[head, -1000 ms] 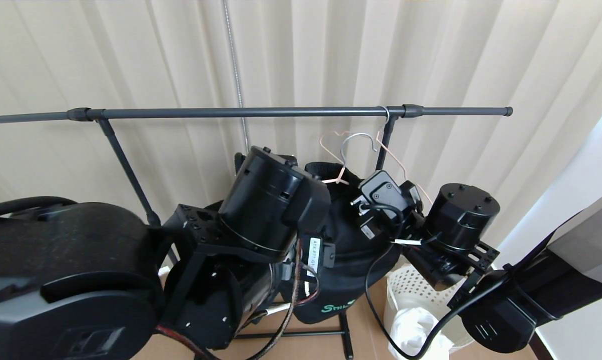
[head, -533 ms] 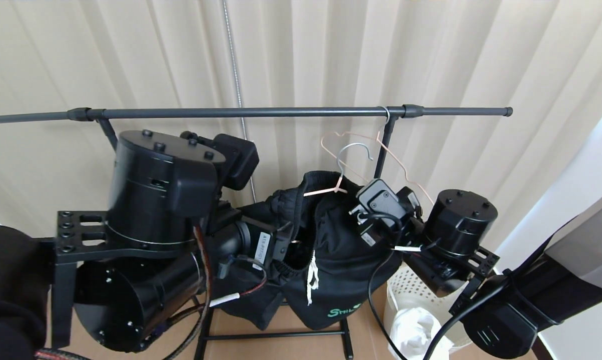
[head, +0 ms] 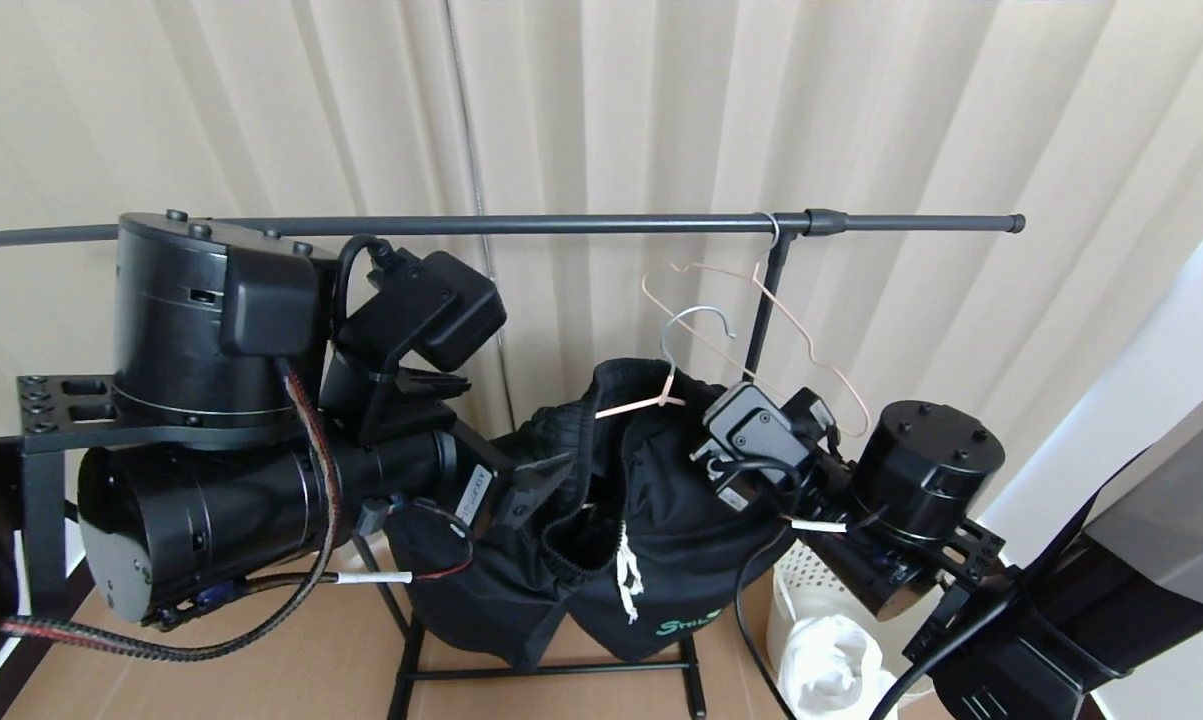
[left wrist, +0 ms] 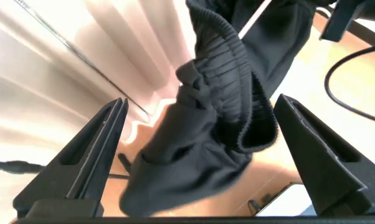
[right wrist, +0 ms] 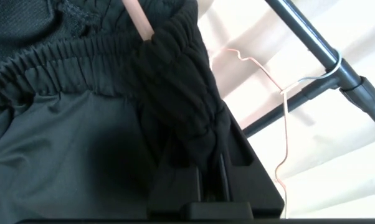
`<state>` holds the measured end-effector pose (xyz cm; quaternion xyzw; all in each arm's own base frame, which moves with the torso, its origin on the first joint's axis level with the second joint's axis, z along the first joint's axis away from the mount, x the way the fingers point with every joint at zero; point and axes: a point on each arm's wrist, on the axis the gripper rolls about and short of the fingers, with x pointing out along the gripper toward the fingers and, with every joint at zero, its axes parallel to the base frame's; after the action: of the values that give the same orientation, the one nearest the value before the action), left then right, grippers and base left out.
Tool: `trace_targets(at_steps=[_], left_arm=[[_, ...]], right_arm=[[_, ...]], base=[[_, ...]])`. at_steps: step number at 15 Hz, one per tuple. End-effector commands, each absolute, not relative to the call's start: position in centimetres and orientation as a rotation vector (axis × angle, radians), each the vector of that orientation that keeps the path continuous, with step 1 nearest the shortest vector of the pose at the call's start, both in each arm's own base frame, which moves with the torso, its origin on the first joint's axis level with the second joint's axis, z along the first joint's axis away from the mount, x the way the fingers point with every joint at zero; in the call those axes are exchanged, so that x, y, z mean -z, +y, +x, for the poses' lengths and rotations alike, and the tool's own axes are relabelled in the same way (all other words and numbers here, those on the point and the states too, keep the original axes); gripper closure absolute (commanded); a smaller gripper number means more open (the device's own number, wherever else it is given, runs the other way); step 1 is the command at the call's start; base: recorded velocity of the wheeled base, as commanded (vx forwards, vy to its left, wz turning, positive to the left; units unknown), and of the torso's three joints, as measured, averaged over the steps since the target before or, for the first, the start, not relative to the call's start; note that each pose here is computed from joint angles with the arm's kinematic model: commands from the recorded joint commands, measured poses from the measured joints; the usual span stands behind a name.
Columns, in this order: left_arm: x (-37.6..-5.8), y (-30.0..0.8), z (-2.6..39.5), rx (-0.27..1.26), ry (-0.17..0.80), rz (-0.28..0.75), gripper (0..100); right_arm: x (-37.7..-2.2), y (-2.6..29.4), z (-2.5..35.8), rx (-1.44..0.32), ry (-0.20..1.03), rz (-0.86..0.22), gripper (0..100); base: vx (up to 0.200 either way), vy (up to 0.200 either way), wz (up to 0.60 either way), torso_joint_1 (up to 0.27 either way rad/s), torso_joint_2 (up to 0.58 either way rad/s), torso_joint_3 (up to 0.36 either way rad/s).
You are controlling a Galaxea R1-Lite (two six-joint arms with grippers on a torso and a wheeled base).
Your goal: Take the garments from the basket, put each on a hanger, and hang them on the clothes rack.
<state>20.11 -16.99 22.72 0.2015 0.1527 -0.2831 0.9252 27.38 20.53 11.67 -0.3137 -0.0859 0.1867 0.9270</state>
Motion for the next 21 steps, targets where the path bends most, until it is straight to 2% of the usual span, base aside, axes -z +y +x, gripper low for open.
trace_targets(at_steps=[1, 4, 7, 12, 21], left_arm=[[-22.9, -16.6, 21.2, 0.652, 0.298, 0.432, 0], [-22.7, -16.1, 22.5, 0.764, 0.289, 0.528, 0], [-21.3, -16.7, 23.3, 0.802, 0.354, 0.576, 0], [-19.4, -17.6, 24.6, 0.808, 0.402, 0.589, 0], [-18.4, -17.1, 24.9, 0.792, 0.44, 0.587, 0]], right_arm=[[-11.5, 20.7, 26.9, -0.399, -0.173, -0.649, 100], [-11.5, 21.0, 26.5, -0.418, -0.177, -0.651, 100], [-11.5, 21.3, 26.2, -0.43, -0.182, -0.653, 100], [-11.8, 21.5, 25.8, -0.431, -0.219, -0.64, 100], [-12.7, 21.4, 25.3, -0.432, -0.245, -0.625, 100]], base=[[0.0, 0.0, 0.0, 0.0, 0.0, 0.0], [0.0, 0.0, 0.0, 0.0, 0.0, 0.0], [0.0, 0.0, 0.0, 0.0, 0.0, 0.0], [0.0, 0.0, 0.0, 0.0, 0.0, 0.0], [0.0, 0.0, 0.0, 0.0, 0.0, 0.0]])
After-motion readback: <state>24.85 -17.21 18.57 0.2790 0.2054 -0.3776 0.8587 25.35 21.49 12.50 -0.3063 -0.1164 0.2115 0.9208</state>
